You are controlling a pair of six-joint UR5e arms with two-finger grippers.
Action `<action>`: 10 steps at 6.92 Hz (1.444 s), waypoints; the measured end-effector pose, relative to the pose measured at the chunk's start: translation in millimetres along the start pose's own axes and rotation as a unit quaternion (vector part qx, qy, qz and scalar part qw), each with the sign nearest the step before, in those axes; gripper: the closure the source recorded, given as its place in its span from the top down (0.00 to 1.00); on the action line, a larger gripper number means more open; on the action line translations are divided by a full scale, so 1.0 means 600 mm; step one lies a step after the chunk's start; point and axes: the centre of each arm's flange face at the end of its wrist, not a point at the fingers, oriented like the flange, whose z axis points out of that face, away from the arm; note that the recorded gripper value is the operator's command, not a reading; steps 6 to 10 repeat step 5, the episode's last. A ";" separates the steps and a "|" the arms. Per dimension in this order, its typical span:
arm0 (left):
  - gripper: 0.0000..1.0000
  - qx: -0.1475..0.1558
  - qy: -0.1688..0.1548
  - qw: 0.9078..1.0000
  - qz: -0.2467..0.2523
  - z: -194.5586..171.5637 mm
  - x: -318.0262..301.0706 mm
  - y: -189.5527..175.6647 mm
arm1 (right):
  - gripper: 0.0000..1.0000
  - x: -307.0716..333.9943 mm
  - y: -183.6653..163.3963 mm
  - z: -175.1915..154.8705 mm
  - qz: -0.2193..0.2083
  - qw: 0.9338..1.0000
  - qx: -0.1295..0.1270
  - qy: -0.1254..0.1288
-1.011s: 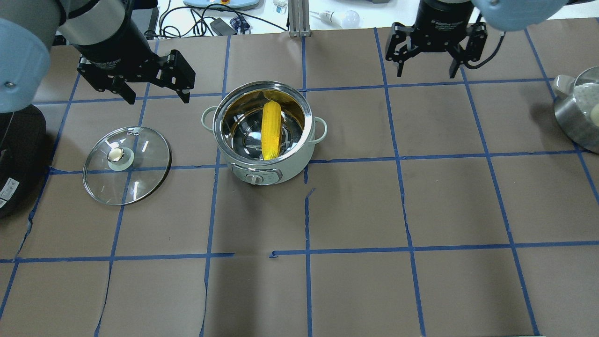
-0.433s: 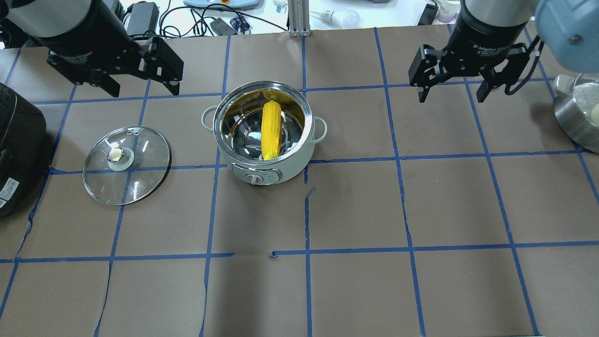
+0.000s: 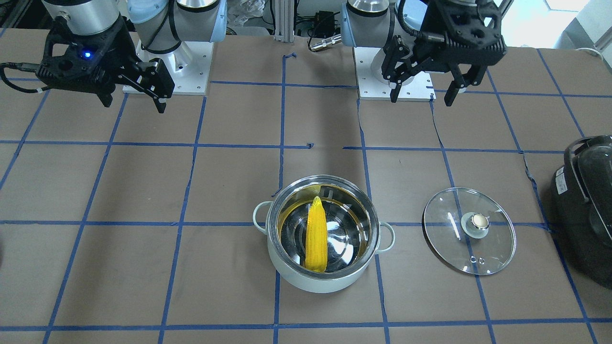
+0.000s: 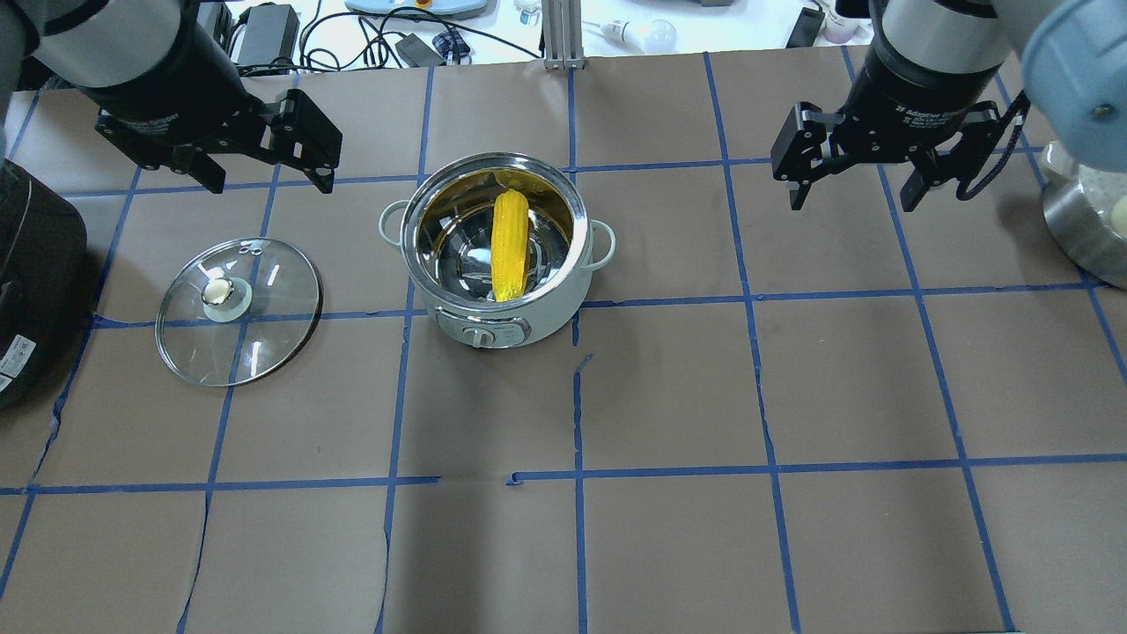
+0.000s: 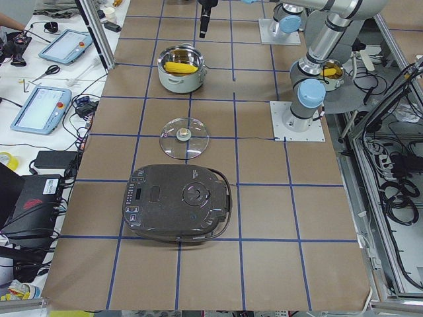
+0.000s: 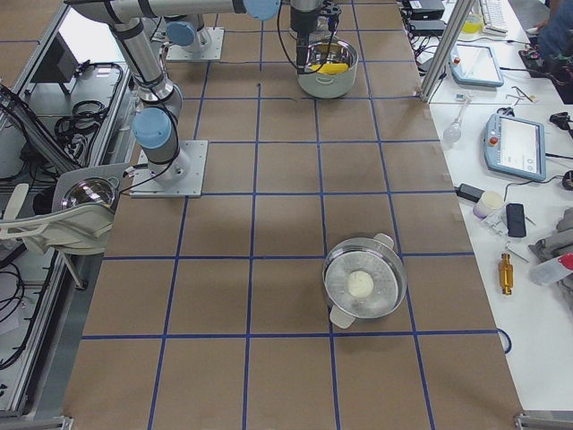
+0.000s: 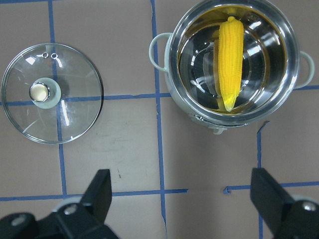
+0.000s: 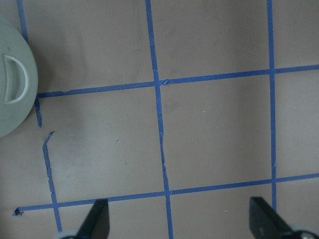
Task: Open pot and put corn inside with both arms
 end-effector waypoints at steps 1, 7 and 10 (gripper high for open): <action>1.00 -0.006 -0.004 1.000 0.001 0.017 -0.013 -0.013 | 1.00 0.000 0.001 -0.001 -0.001 1.000 -0.001 0.000; 1.00 0.000 0.013 1.000 0.000 0.007 -0.012 -0.030 | 1.00 0.000 0.001 -0.001 -0.001 1.000 -0.003 0.000; 1.00 0.000 0.013 1.000 0.000 0.007 -0.012 -0.030 | 1.00 0.000 0.001 -0.001 -0.001 1.000 -0.003 0.000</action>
